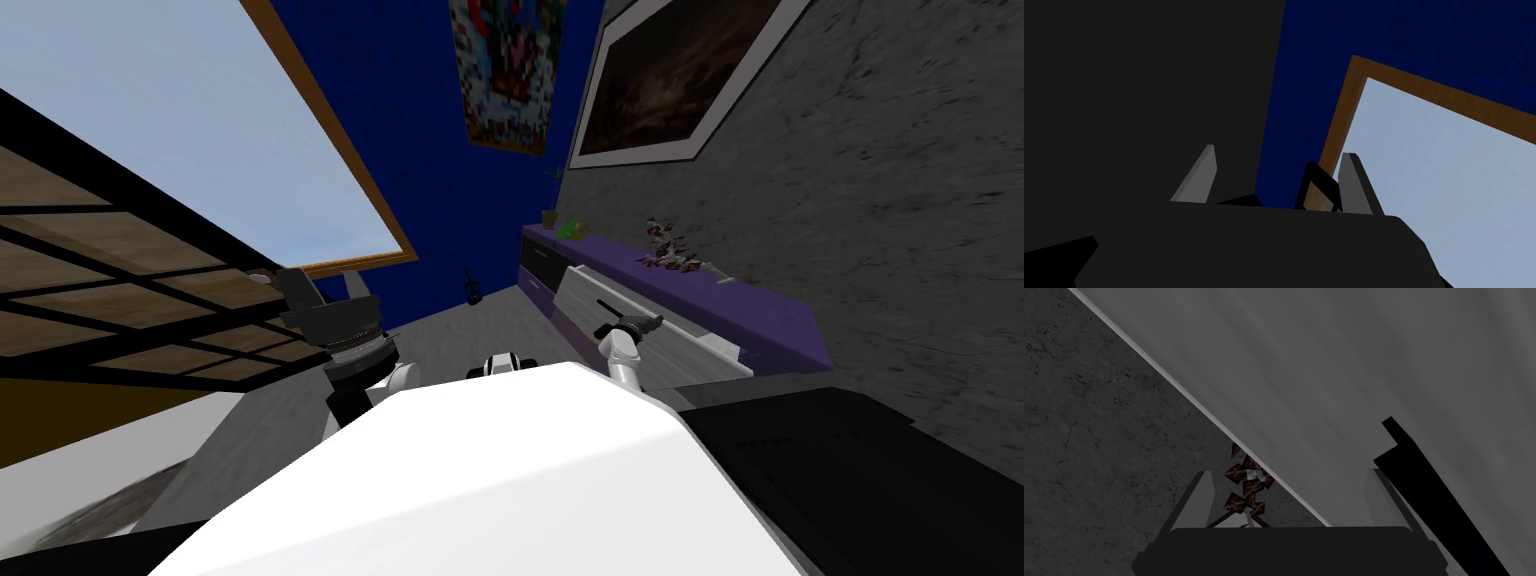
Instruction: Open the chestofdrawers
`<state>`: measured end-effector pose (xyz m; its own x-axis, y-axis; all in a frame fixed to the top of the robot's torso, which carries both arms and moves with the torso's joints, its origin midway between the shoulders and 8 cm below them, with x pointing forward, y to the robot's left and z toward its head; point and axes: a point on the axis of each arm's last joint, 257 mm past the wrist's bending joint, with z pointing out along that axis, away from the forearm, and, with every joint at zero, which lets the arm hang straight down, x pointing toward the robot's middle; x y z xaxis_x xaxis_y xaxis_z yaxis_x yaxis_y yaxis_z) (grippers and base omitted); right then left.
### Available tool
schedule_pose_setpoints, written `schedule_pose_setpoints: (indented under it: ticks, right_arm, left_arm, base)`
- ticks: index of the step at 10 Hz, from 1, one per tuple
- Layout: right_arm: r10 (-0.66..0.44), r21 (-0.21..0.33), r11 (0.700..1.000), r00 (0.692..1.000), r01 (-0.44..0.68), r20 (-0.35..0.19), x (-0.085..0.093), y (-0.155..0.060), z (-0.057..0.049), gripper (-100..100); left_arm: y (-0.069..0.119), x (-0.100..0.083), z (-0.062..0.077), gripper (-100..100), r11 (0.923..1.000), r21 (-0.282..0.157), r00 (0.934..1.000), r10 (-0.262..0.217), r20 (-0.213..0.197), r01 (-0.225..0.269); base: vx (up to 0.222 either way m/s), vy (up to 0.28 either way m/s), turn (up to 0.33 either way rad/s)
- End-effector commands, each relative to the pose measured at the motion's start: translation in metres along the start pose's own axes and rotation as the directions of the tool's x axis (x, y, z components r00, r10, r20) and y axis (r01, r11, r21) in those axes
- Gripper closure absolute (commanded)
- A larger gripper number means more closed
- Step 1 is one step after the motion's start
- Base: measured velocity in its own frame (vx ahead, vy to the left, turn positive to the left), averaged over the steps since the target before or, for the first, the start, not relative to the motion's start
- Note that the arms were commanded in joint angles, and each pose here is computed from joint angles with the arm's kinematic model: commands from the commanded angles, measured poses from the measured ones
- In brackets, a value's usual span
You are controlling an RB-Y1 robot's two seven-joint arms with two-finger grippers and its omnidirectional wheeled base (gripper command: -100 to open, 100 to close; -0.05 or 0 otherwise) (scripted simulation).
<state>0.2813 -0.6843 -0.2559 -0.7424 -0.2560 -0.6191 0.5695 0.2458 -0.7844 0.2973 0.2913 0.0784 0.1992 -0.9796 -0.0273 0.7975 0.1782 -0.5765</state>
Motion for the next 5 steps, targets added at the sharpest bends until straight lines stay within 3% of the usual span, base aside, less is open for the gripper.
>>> schedule_pose_setpoints:
  ticks: [1, 5]
  right_arm:
    - [0.021, -0.029, 0.999, 1.000, -0.020, 0.007, 0.0003, 0.0163, -0.0073, -100]
    - [0.058, -0.038, 0.998, 0.998, -0.058, 0.010, 0.0048, 0.0242, -0.0159, -100]
  left_arm:
    - [0.0000, 0.0000, 0.0000, 0, 1.0000, 0.000, 1.0000, 0.000, 0.000, 0.000]
    - [0.0000, 0.0000, 0.0000, 0, 1.0000, 0.000, 1.0000, 0.000, 0.000, 0.000]
  base:
    - [0.055, 0.025, 0.005]
    - [0.099, 0.028, 0.030]
